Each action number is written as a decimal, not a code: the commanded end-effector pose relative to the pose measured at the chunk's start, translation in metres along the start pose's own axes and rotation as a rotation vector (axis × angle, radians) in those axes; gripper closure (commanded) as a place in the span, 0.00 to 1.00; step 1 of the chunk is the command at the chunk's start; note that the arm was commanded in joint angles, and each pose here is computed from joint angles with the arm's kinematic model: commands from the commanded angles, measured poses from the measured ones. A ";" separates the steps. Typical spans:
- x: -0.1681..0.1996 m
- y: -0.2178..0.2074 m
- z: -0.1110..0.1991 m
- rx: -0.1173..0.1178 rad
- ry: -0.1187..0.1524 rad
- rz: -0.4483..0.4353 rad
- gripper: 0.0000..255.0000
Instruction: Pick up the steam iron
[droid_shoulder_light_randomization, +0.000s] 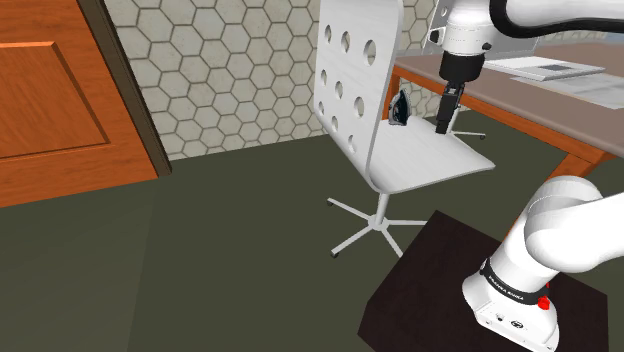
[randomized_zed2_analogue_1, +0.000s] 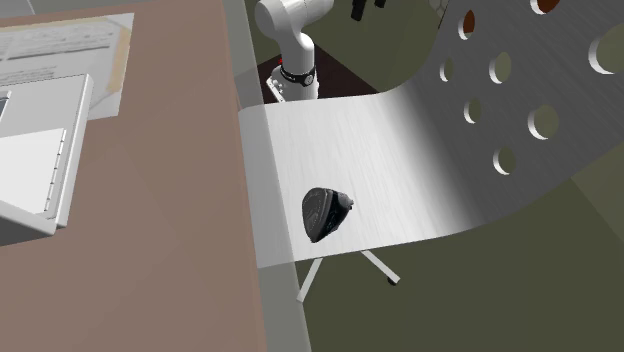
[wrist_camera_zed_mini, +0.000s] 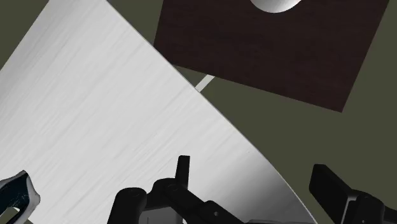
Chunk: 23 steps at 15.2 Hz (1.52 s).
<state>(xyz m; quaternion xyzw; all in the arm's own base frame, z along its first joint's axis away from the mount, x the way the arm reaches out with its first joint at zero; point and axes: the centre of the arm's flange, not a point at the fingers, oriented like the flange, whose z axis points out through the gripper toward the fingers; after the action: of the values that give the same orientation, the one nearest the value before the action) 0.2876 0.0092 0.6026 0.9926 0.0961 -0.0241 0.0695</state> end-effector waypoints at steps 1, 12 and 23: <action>0.000 0.000 0.000 0.000 0.000 0.000 0.00; 0.031 0.127 0.038 -0.049 0.071 -0.251 0.00; 0.095 0.244 0.067 -0.097 0.142 -0.503 0.00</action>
<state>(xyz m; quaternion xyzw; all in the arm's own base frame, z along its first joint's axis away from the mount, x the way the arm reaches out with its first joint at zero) 0.4159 -0.2101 0.5664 0.9373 0.3326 0.0314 0.0993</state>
